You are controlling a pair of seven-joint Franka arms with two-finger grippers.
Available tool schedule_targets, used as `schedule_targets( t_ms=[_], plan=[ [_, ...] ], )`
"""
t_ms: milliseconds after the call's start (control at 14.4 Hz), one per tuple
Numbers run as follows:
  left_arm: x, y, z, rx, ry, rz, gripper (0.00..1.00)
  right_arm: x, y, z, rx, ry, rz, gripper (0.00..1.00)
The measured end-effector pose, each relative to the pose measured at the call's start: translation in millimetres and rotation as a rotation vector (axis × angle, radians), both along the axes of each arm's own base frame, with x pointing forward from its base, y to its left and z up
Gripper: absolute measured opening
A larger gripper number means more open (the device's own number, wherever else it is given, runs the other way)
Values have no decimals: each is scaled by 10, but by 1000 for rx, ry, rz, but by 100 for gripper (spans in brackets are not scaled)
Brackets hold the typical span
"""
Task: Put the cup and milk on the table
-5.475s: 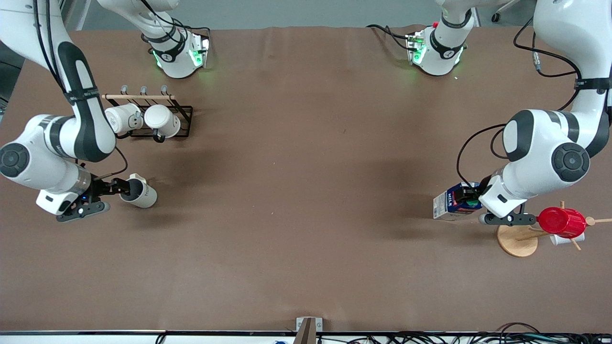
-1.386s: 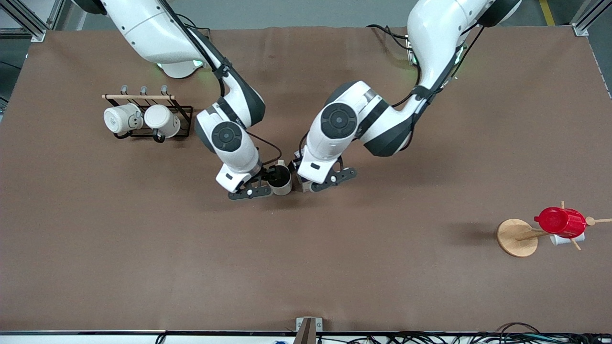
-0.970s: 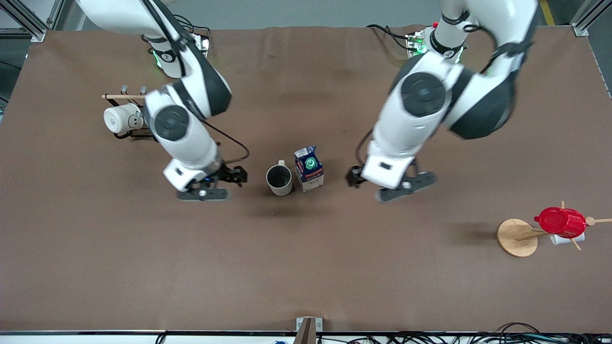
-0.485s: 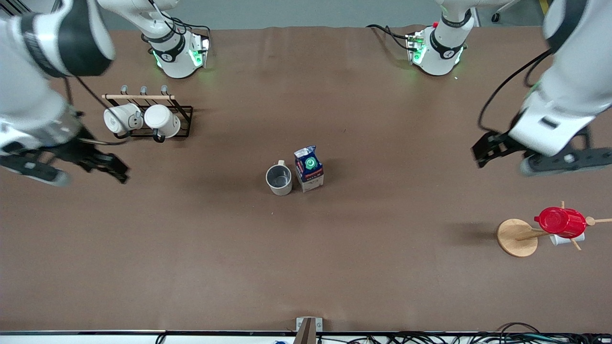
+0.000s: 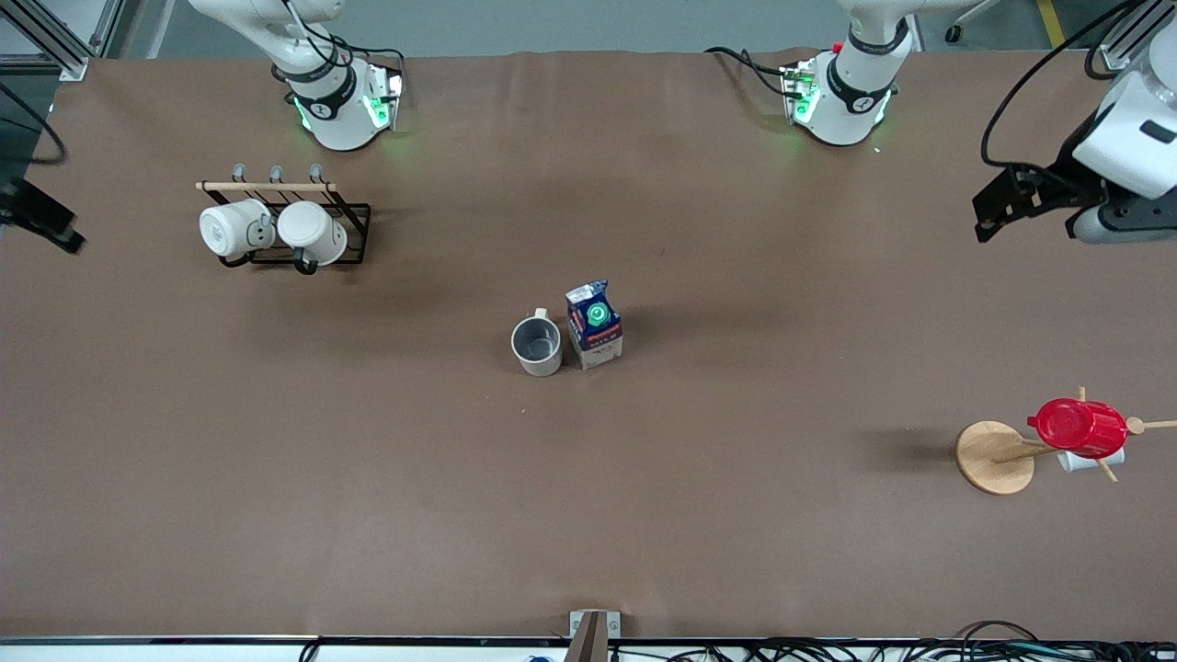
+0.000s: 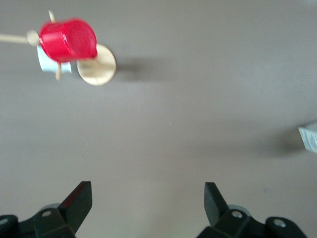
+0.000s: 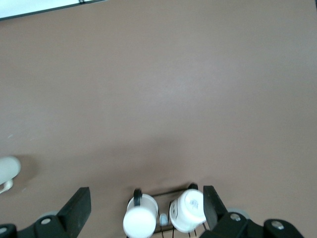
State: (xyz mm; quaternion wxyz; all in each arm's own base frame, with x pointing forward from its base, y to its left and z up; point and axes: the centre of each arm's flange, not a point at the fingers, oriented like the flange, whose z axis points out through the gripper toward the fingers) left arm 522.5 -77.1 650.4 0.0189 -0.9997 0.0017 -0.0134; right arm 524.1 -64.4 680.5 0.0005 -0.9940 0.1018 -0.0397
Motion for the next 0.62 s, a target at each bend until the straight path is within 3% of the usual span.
schedule_targets(
  t_ms=[208,624],
  plan=[
    [-259,-28,28,-7,7,-5,100,-22,-98,95,52,-10,-5,100],
    [-346,48,205,-9,10,-25,100,88,-4,-21,20,44,78,100]
  ],
)
